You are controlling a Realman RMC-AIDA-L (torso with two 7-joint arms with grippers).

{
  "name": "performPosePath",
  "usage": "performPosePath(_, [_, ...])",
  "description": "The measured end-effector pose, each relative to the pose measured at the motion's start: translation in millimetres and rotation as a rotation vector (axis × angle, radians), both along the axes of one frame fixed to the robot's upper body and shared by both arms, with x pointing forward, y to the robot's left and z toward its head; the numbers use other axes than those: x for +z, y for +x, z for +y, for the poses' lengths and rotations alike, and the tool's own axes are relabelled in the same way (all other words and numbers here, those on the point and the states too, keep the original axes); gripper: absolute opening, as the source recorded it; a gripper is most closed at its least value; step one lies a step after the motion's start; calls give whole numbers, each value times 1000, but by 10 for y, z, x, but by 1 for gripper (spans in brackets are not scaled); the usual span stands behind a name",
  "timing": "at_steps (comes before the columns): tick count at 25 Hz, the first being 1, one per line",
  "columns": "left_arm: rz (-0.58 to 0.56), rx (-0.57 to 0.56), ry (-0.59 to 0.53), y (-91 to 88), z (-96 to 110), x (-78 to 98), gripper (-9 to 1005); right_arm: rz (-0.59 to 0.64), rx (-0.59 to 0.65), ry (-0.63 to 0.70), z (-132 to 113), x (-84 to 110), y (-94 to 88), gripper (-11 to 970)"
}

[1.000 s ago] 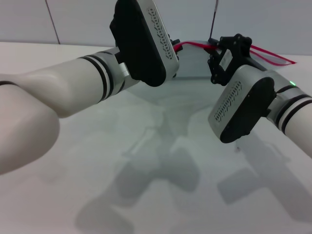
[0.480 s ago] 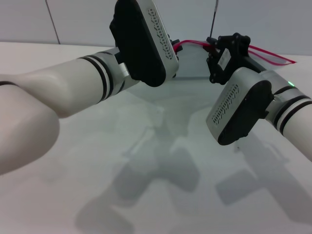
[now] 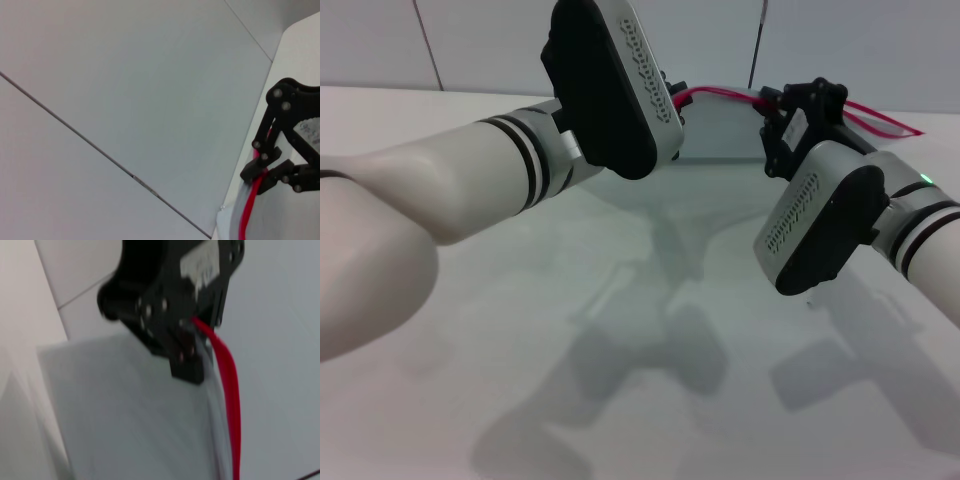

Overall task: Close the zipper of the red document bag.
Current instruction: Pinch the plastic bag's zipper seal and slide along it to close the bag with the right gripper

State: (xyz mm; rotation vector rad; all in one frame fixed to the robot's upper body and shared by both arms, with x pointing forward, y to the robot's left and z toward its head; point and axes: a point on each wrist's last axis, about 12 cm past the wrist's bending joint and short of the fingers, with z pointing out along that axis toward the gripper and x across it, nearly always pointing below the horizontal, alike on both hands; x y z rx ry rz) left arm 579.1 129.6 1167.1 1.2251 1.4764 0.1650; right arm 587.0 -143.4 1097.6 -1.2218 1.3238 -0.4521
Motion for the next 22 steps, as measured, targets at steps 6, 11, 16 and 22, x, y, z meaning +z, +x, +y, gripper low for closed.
performPosePath(6, [-4, 9, -17, -54, 38, 23, 54, 1, -55, -20, -79, -47, 73, 85])
performPosePath(11, [-9, 20, -33, -114, 87, 43, 55, 29, -96, -1, -146, -82, 121, 86])
performPosePath(16, [-14, 33, -43, -174, 143, 56, 55, 43, -150, 14, -238, -112, 188, 87])
performPosePath(22, [-39, 47, -35, -238, 202, 103, 54, 57, -203, 23, -359, -129, 257, 87])
